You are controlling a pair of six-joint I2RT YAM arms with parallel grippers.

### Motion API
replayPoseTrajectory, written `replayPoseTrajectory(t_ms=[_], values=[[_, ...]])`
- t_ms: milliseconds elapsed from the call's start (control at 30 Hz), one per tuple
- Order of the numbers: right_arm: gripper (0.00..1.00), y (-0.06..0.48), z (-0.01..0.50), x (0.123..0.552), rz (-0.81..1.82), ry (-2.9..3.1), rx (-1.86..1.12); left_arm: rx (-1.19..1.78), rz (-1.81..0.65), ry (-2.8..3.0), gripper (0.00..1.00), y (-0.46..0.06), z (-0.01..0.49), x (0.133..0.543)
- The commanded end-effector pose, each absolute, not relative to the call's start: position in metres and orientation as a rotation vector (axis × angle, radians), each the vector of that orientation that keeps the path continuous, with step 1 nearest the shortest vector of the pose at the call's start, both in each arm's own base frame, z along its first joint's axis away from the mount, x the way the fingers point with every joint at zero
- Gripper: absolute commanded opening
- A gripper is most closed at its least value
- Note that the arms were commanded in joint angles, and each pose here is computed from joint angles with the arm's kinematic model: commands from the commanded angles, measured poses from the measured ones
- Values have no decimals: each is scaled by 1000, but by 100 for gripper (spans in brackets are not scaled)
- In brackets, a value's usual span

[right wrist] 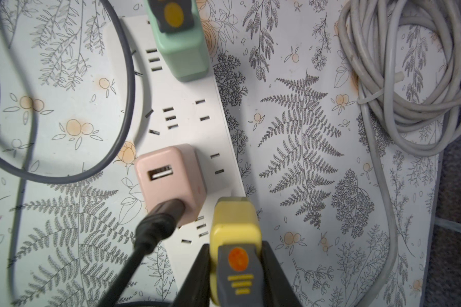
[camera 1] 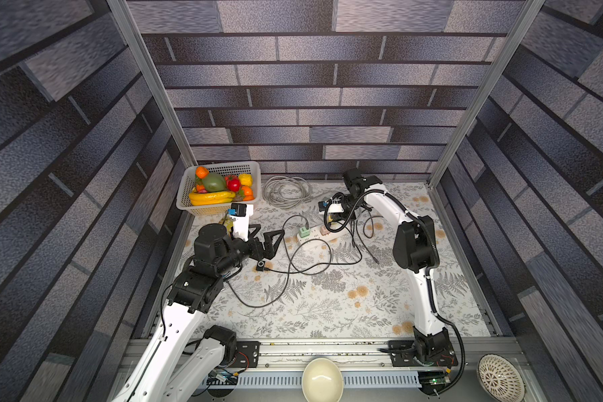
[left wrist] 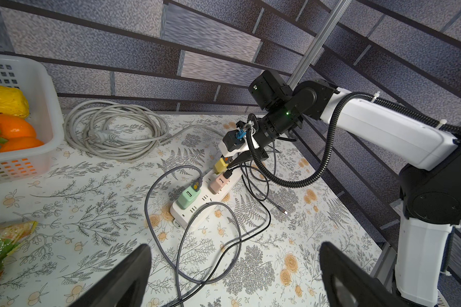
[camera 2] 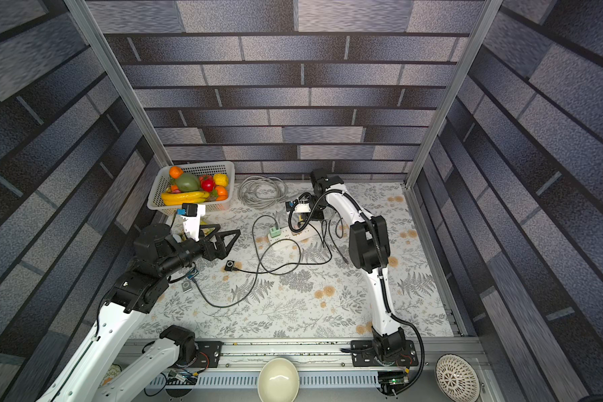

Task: Charge mp3
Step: Insert the plug into the socket.

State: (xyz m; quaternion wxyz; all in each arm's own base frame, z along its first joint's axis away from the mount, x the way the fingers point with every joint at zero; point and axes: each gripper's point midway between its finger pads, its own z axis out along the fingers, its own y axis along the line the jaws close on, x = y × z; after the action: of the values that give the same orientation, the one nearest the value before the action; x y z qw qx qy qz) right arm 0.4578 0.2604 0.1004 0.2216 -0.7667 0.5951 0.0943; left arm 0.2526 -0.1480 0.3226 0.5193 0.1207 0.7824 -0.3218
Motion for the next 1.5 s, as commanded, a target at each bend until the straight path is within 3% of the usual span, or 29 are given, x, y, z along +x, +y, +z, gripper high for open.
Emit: replayPoseTrajectory(t_ms=[0, 667, 867, 1033, 1467], values=[[0, 258, 88, 449, 279, 1646, -2191, 322, -770, 1845, 100, -149, 336, 250], [0, 248, 40, 430, 310, 1636, -2329, 389, -857, 1887, 100, -164, 329, 250], [0, 253, 32, 428, 365, 1665, -2332, 258, -942, 2017, 100, -182, 280, 286], [0, 248, 19, 423, 381, 1754, -2347, 359, -866, 2085, 99, -230, 230, 294], [0, 243, 19, 386, 462, 1912, -2307, 128, -743, 2426, 55, -241, 106, 345]])
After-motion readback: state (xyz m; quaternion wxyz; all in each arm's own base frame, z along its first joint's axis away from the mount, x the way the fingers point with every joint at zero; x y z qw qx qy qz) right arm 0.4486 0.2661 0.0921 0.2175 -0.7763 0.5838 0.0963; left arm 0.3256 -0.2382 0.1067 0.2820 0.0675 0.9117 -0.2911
